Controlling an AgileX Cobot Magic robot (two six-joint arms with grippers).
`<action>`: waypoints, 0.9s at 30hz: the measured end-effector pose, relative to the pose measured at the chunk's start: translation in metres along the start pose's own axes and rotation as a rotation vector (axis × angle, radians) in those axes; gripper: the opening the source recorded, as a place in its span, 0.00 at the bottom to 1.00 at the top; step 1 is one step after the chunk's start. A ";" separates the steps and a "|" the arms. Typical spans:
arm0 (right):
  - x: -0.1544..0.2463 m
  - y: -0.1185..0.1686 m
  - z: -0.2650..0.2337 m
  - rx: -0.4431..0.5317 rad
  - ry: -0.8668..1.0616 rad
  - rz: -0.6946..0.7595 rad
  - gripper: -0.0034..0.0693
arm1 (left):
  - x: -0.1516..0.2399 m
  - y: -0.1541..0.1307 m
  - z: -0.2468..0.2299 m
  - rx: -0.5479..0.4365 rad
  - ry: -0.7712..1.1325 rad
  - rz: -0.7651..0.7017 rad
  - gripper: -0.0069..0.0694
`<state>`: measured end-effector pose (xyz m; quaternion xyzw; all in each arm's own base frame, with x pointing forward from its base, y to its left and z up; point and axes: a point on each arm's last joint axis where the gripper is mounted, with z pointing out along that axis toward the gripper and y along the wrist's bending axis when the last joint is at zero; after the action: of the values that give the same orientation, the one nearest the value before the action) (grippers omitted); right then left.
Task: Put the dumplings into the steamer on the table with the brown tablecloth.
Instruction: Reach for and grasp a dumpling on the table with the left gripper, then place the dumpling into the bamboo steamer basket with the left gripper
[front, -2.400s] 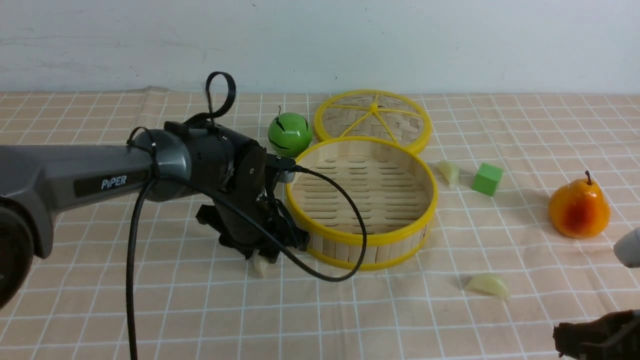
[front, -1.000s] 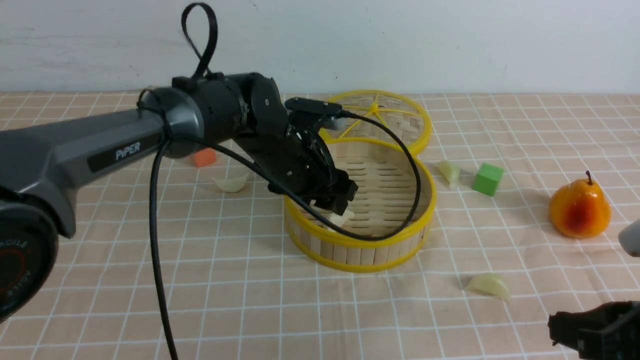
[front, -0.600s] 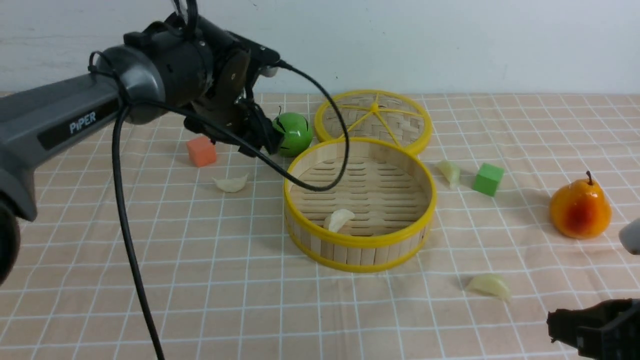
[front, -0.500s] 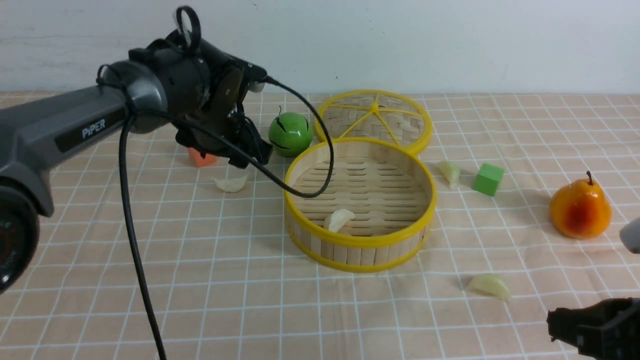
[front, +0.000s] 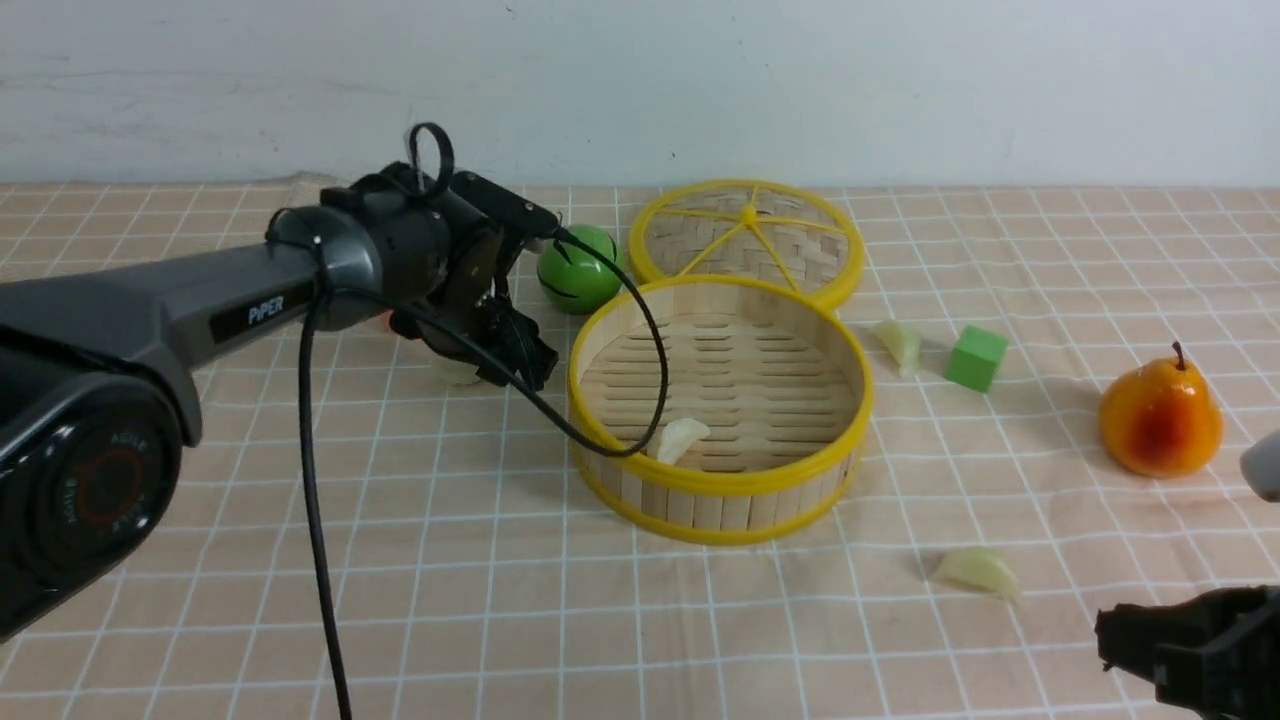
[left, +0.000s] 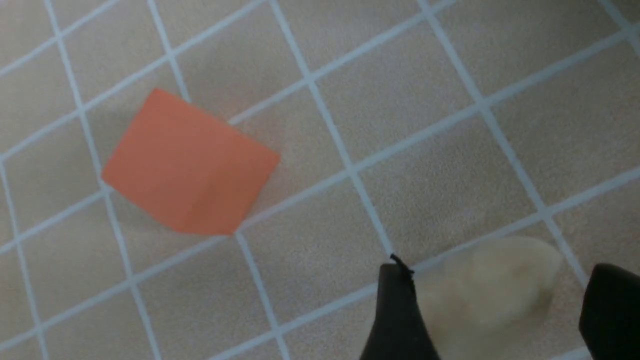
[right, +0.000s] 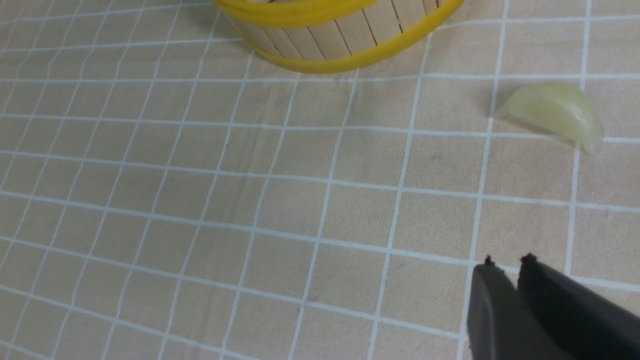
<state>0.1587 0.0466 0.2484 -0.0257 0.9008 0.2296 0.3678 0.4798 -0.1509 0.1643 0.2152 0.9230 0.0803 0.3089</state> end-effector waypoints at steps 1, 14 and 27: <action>0.000 0.000 0.000 0.000 0.000 0.000 0.15 | 0.000 0.000 0.000 0.000 0.000 0.000 0.70; -0.001 0.000 0.000 -0.001 -0.007 -0.012 0.17 | -0.013 0.008 -0.015 -0.021 -0.007 -0.164 0.35; -0.001 0.000 0.000 0.000 -0.009 -0.012 0.18 | -0.077 -0.068 -0.117 0.320 -0.218 -0.170 0.35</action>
<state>0.1594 0.0465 0.2489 -0.0302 0.8988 0.2275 0.3734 0.4407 -0.2480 0.2793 0.1905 0.8999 -0.1174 0.3742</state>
